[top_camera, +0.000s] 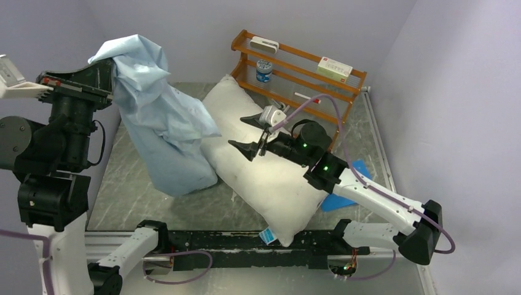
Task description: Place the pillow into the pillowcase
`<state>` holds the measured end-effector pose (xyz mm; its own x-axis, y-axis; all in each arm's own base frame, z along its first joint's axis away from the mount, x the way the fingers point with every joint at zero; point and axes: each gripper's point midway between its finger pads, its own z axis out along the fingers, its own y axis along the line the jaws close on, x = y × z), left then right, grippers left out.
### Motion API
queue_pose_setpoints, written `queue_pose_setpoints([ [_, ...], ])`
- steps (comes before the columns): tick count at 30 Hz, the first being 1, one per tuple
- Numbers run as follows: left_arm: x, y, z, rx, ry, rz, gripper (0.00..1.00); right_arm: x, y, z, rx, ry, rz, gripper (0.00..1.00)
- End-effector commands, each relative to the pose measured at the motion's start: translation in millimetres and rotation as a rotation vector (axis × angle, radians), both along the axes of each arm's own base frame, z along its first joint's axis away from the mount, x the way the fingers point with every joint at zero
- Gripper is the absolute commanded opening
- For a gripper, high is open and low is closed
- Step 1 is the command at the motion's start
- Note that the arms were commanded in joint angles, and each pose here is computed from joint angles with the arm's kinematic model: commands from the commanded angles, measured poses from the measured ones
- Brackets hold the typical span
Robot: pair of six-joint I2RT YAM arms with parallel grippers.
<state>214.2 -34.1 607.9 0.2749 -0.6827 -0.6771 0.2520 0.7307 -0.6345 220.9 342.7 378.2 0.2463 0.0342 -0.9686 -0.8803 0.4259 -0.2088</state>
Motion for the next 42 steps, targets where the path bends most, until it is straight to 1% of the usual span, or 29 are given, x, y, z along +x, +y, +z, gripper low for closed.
queue_pose_setpoints([
  [1, 3, -16, 0, -0.010, -0.012, -0.092, 0.05, -11, 16, 7, 0.039, -0.097, 0.106, 0.72],
  [4, 6, -19, -4, -0.014, -0.001, -0.105, 0.05, -17, 28, 2, 0.021, -0.091, 0.153, 0.73],
  [7, 7, -19, -6, -0.013, 0.008, -0.104, 0.05, -27, 40, -8, 0.022, -0.088, 0.188, 0.77],
  [13, 8, -20, -7, -0.021, 0.007, -0.110, 0.05, -26, 61, -24, -0.020, -0.106, 0.169, 0.77],
  [16, 9, -21, -8, -0.026, 0.010, -0.118, 0.05, -23, 72, -32, -0.041, -0.118, 0.125, 0.78],
  [21, 8, -23, -8, -0.030, 0.006, -0.131, 0.05, 2, 78, -42, -0.061, -0.136, -0.018, 0.78],
  [24, 8, -23, -9, -0.032, 0.009, -0.130, 0.05, 11, 78, -44, -0.066, -0.149, -0.058, 0.75],
  [26, 7, -23, -10, -0.032, 0.010, -0.131, 0.05, 10, 79, -44, -0.078, -0.152, -0.052, 0.68],
  [27, 7, -23, -12, -0.031, 0.014, -0.130, 0.05, 11, 77, -44, -0.074, -0.150, -0.061, 0.59],
  [28, 7, -23, -13, -0.029, 0.018, -0.130, 0.05, 11, 73, -43, -0.069, -0.156, -0.074, 0.44],
  [29, 7, -23, -15, -0.028, 0.024, -0.132, 0.05, 14, 66, -36, -0.048, -0.162, -0.108, 0.21],
  [30, 8, -24, -17, -0.026, 0.026, -0.137, 0.05, 17, 58, -32, -0.035, -0.164, -0.144, 0.02],
  [31, 7, -26, -18, -0.023, 0.025, -0.145, 0.05, 19, 51, -28, -0.025, -0.167, -0.175, 0.00],
  [35, 3, -26, -22, -0.011, 0.014, -0.148, 0.05, 25, 8, 6, 0.014, -0.186, -0.322, 0.00],
  [37, 0, -25, -23, 0.009, 0.021, -0.140, 0.10, 23, -21, 35, 0.049, -0.201, -0.390, 0.00],
  [39, -2, -24, -31, 0.030, 0.042, -0.133, 0.18, 19, -52, 66, 0.082, -0.233, -0.459, 0.00],
  [42, 4, -22, -60, 0.066, 0.121, -0.115, 0.29, 8, -94, 114, 0.127, -0.289, -0.523, 0.00],
])
